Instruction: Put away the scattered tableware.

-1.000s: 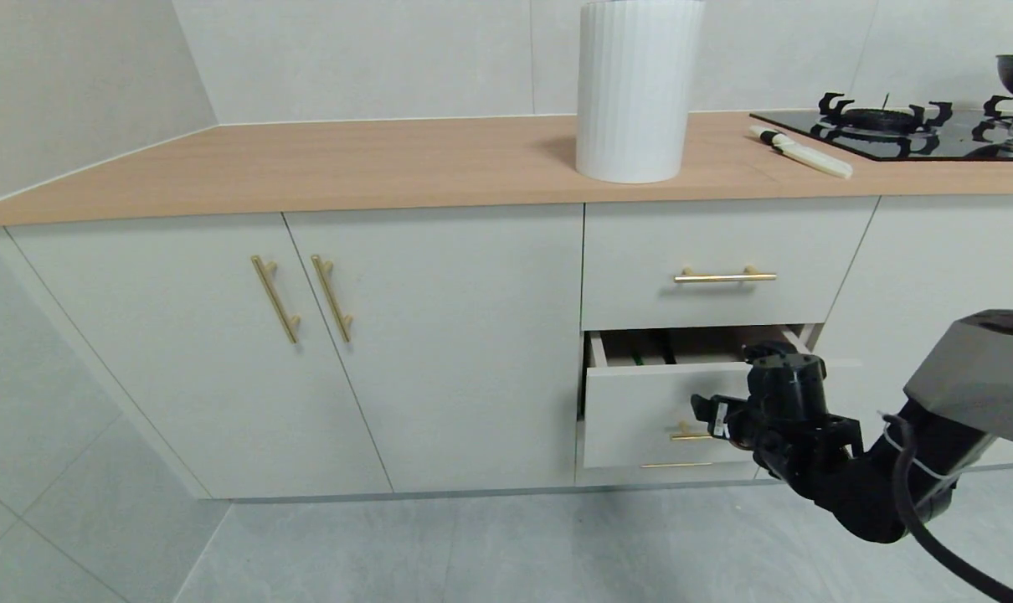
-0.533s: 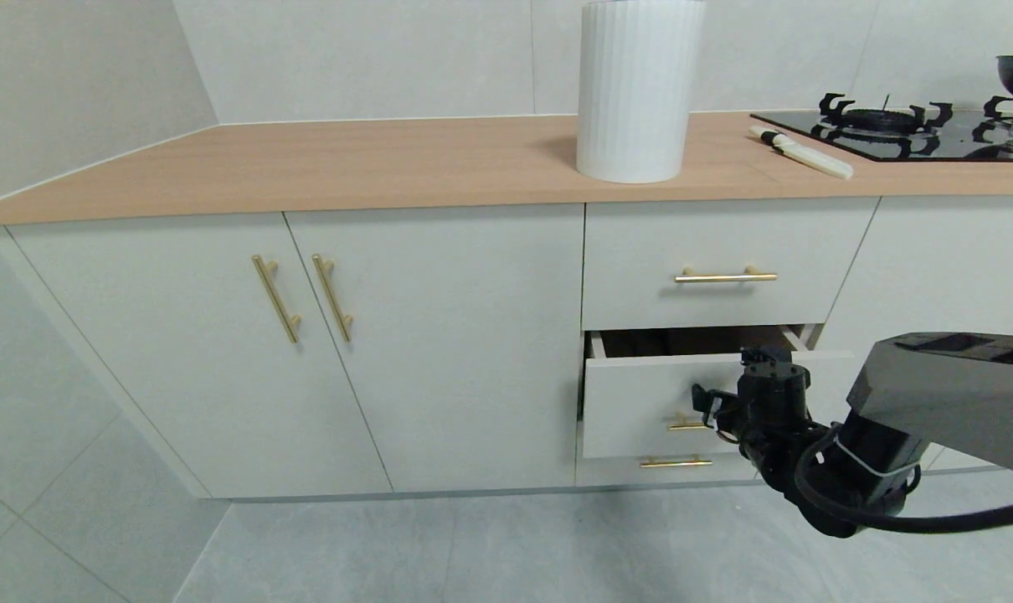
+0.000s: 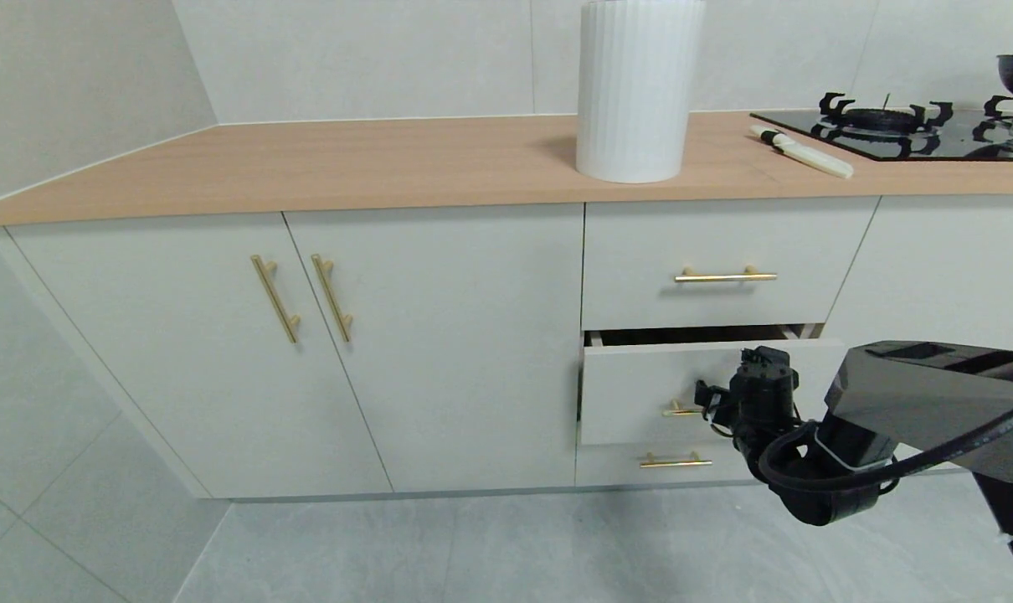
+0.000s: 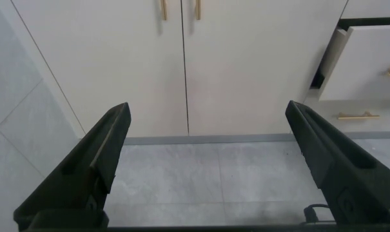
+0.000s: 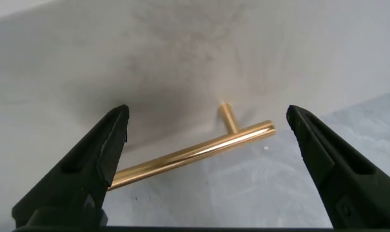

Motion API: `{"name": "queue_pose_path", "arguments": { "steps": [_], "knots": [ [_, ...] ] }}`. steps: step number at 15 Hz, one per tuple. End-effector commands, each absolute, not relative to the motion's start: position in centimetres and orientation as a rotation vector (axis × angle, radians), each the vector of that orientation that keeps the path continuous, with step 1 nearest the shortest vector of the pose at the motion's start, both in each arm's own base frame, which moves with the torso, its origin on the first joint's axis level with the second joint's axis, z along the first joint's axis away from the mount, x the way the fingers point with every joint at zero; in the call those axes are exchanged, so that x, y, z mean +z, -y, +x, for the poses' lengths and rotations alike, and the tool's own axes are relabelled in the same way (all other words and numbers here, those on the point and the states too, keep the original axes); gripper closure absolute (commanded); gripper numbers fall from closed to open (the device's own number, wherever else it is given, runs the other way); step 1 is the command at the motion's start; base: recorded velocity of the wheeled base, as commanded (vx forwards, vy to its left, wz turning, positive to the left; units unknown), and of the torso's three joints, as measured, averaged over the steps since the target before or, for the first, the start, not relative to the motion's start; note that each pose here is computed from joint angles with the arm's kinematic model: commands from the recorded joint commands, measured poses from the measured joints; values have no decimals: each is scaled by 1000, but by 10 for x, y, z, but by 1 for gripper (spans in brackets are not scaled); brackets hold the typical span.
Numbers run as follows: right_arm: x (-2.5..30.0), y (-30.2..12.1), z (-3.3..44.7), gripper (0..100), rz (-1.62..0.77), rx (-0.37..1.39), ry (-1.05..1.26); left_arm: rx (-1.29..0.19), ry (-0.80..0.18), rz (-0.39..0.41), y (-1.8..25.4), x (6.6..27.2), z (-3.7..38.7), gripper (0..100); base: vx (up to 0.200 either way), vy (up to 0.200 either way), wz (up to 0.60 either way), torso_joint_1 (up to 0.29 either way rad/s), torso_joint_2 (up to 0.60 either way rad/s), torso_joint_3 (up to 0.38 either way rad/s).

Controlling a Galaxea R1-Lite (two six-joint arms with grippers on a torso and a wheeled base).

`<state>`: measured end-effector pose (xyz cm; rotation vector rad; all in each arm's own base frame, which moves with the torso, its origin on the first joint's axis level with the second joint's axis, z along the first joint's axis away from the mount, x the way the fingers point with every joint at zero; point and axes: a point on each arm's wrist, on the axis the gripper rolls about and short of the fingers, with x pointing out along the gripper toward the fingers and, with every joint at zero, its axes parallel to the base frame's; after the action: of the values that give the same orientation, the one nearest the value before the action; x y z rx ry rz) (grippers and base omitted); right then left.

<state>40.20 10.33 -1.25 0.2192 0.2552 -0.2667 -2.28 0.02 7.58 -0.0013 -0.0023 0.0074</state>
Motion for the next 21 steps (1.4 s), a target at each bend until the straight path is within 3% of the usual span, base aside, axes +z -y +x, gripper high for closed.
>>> {"name": "queue_pose_path", "arguments": {
  "steps": [1,12,21],
  "knots": [
    [-18,-102,408,0,221,-280,-251,8,3,-2,0,76,-23,0,0,0,0,0,0,0],
    [-22,-56,442,0,253,-406,-174,8,3,-2,0,76,-23,0,0,0,0,0,0,0],
    [-16,-44,458,0,267,-426,-117,8,3,-2,0,76,-23,0,0,0,0,0,0,0]
  ]
}}
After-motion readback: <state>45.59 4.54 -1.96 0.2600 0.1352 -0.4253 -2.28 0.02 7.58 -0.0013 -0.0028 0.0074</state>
